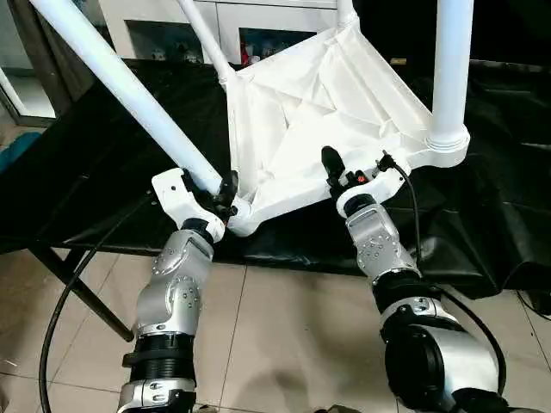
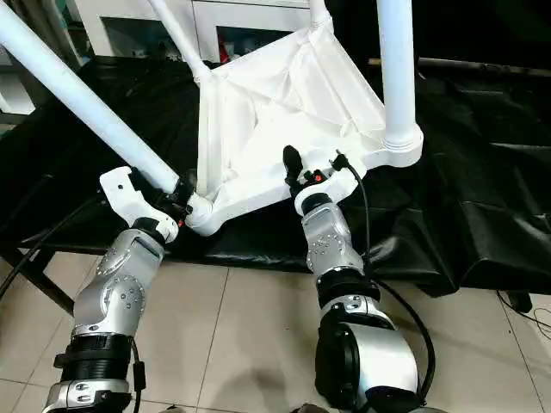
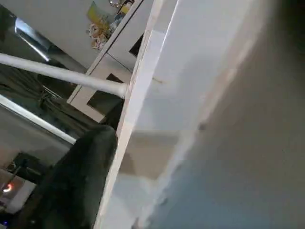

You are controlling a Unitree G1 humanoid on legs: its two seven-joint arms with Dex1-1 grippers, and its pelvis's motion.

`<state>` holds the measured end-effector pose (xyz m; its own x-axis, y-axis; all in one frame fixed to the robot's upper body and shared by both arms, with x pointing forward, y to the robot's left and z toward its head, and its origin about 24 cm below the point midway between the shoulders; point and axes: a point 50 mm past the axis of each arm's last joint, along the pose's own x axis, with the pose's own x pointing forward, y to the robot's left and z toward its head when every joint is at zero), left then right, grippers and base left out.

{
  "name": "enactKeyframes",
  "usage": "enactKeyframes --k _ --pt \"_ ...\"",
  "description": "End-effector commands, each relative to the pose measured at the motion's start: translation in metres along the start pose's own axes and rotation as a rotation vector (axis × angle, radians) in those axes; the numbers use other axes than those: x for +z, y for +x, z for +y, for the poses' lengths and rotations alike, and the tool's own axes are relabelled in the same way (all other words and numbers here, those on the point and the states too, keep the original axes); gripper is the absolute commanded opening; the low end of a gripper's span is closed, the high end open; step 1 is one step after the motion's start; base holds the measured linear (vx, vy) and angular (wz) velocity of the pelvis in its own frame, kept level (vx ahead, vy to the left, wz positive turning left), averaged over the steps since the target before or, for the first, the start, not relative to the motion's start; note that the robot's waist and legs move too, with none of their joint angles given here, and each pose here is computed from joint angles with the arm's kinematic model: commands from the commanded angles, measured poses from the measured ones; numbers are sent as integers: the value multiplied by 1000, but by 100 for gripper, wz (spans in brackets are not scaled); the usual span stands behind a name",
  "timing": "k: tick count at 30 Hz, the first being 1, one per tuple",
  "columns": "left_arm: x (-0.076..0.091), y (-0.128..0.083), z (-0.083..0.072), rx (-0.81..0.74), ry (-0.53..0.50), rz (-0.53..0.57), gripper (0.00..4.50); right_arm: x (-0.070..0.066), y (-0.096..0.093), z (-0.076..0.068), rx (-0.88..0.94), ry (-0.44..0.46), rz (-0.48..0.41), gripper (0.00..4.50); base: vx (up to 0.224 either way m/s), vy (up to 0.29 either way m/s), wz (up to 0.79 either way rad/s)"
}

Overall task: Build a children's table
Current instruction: Flip table

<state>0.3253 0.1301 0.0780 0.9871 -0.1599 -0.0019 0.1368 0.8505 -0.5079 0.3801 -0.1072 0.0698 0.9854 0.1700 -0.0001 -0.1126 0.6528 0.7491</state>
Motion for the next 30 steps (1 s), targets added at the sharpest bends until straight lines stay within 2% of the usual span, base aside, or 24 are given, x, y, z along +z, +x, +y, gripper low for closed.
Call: enactKeyframes --k 1,8,9,11,14,17,23,26,27,30 --pt "-8 2 -8 -39 -61 28 217 5 3 3 0 -9 -16 327 0 0 0" --pt "-9 3 -9 -41 -44 31 217 7 3 1 -8 -27 -26 267 0 0 0" --pt "-9 3 -9 -41 -43 31 252 8 3 1 -8 -27 -26 257 0 0 0" --pt "-9 3 -9 -49 -45 37 287 8 4 1 -11 -33 -30 251 0 0 0" --pt "-8 2 -9 -52 -56 36 289 12 4 2 -16 -38 -50 242 0 0 0" --pt "-7 2 -6 -43 -52 34 327 15 5 1 -25 -57 -67 238 0 0 0" --pt "-3 2 -1 -20 -35 21 371 40 6 -4 -86 -94 -167 238 0 0 0" --pt "2 3 6 32 -17 -16 397 61 7 -5 -103 -134 -237 235 0 0 0" --pt "5 2 10 56 -18 -38 406 75 8 -5 -112 -155 -278 234 0 0 0" --pt "10 1 17 88 -27 -63 411 90 8 -4 -121 -196 -318 231 0 0 0"
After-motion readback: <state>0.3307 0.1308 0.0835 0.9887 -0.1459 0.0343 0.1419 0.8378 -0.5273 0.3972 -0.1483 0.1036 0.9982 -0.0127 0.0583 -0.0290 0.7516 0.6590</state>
